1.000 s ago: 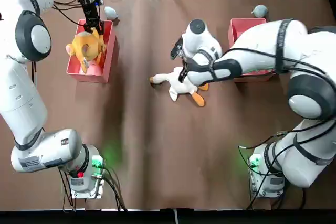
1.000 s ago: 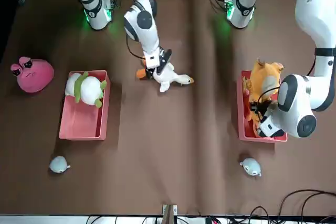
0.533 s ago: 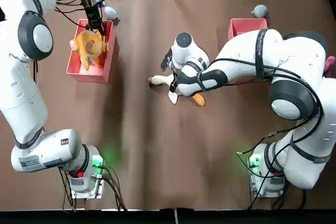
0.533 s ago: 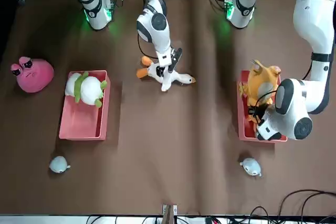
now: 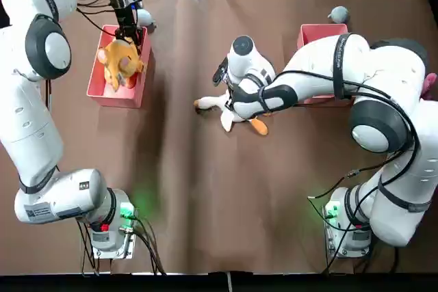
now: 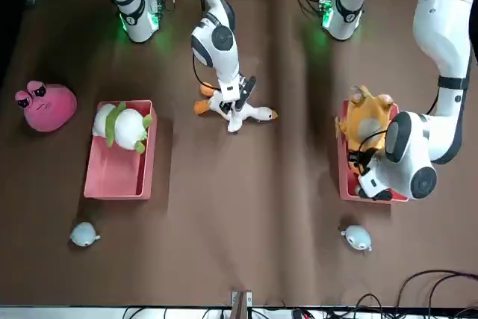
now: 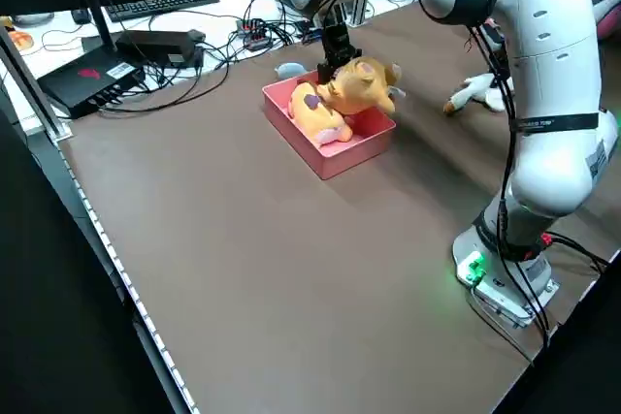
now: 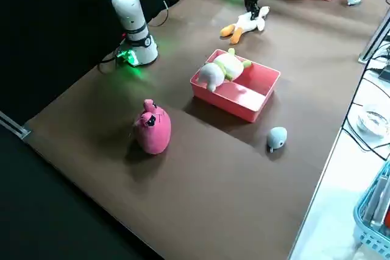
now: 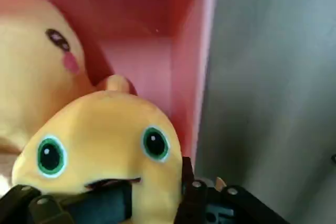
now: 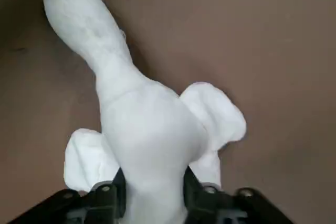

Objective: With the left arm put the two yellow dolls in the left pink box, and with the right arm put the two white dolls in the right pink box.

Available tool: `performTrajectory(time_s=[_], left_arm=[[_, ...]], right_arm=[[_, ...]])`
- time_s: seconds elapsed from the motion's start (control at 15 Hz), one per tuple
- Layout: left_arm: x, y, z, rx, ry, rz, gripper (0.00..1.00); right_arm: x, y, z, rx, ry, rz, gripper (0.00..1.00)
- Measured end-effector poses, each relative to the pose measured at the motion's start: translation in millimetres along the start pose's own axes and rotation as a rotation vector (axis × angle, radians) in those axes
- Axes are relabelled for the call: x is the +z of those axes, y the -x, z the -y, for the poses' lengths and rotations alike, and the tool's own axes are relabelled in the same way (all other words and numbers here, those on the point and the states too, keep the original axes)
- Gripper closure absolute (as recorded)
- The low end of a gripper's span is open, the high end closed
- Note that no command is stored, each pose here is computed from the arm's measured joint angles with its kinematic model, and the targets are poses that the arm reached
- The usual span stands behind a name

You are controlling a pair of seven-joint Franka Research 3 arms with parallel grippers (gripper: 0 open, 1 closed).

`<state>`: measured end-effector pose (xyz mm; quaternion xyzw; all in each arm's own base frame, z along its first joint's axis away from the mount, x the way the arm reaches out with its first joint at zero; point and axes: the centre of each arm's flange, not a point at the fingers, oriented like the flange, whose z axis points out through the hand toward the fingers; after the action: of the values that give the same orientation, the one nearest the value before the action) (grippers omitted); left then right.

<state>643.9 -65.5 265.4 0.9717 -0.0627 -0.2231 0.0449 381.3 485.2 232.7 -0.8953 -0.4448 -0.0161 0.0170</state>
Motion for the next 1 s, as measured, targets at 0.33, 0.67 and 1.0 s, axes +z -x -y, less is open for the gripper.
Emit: performTrajectory(time_s=[0.33,0.67,1.0], left_arm=[[8,-1,4,0.061,0.017,0.014,0.39],[7,1,20,0.073,0.050,0.024,0.18],[-20,13,29,0.099,0.049,-0.003,0.01]], right_arm=[[-69,4,-44,0.159,0.004,0.047,0.70],[-162,33,-133,0.328,0.011,0.024,0.76],[-222,99,-256,0.453,0.027,0.013,0.78]])
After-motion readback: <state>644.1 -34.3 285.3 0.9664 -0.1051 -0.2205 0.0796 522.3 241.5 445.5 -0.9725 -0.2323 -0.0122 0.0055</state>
